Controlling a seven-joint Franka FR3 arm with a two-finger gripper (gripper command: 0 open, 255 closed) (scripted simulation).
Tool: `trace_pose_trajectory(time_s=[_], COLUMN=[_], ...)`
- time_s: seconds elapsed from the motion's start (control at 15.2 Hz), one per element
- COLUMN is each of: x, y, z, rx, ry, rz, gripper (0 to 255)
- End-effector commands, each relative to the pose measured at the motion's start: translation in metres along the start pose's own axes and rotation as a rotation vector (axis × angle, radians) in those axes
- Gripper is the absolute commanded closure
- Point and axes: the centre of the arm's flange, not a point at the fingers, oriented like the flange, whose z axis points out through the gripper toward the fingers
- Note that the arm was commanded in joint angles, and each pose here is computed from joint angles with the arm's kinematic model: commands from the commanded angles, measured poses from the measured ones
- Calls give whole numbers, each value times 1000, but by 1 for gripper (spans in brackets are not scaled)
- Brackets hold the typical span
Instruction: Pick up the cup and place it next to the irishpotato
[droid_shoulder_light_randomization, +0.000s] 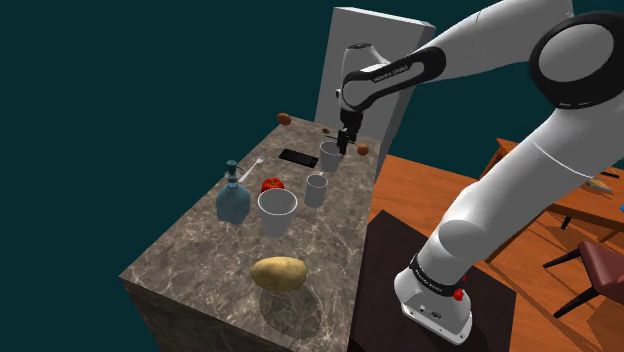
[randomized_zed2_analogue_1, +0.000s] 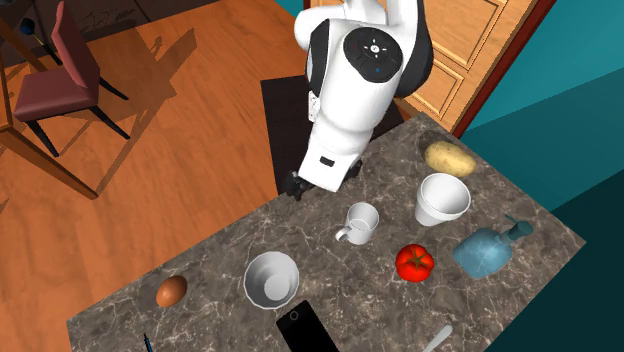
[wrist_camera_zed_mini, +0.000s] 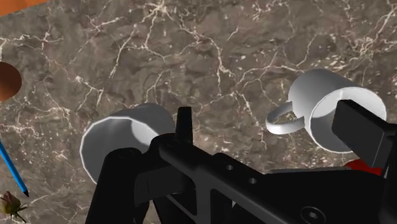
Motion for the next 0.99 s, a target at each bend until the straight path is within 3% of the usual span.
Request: trace_pose_trajectory(time_s=[0.0, 0.73, 0.92], x=[15, 104, 105], y=[11, 72, 72], z=[19, 106, 122], rx=[-6, -33, -33], ry=[8, 48, 48], rz=[-13, -77, -77], gripper=[0, 0, 0])
